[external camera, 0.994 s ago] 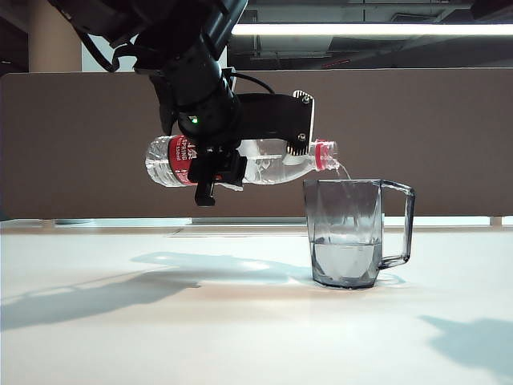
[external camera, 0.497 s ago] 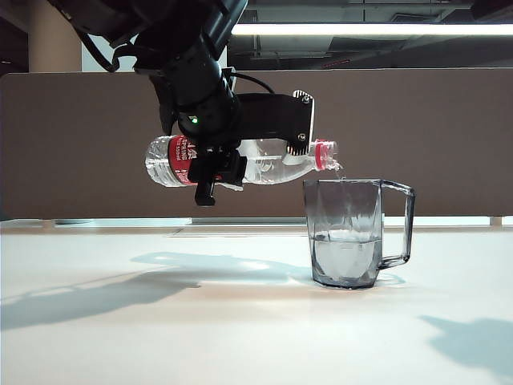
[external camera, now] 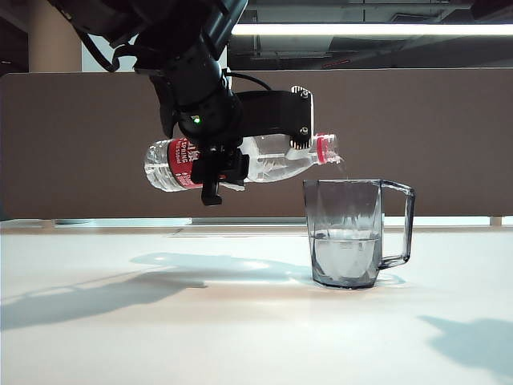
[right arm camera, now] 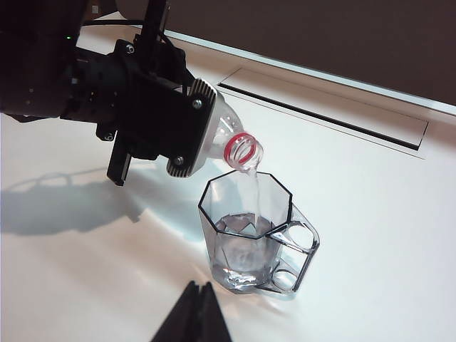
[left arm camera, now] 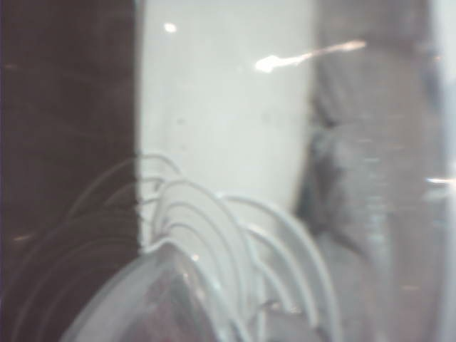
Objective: Pick up the mineral water bottle with the left hand on the table and pour water into the mug until it's half full.
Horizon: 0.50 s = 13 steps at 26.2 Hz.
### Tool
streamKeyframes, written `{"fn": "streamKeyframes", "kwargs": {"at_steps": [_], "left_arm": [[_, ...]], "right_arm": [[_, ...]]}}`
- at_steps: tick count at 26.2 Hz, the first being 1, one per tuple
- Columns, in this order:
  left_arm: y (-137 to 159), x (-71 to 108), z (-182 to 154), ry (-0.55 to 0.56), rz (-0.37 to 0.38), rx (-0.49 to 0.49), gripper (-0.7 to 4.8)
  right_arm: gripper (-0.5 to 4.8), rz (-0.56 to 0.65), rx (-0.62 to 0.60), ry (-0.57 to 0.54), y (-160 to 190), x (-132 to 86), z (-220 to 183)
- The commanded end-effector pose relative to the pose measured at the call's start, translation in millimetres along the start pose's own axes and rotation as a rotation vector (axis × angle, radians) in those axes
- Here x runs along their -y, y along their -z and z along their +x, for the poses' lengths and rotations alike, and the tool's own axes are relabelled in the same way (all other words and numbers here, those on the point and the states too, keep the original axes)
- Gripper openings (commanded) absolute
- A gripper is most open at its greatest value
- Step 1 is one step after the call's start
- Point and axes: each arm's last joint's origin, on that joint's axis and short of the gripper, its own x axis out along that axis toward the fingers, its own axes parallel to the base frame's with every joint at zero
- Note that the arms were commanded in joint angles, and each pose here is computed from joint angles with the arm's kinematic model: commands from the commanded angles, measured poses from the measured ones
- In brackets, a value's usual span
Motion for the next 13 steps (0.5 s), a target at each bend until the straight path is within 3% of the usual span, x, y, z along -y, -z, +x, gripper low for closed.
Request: {"fn": "streamKeyframes", "kwargs": {"at_steps": [1, 4, 13], "left_arm": [[-2.2, -8.6, -2.7, -0.046, -0.051, 0.015, 1.71], [-2.4, -8.3, -2.7, -0.040, -0.091, 0.026, 1.71], [3.4, -3.2, -3.0, 0.071, -0.372, 0.059, 1.71]], "right_arm": [[-0.02, 0.009, 0.022, -0.002, -3.4, 0.2, -1.1], [-0.02, 0.009, 0.022, -0.002, -3.4, 0.2, -1.1], [-0.02, 0.009, 0.022, -0.001, -3.4, 0.2, -1.1]]}}
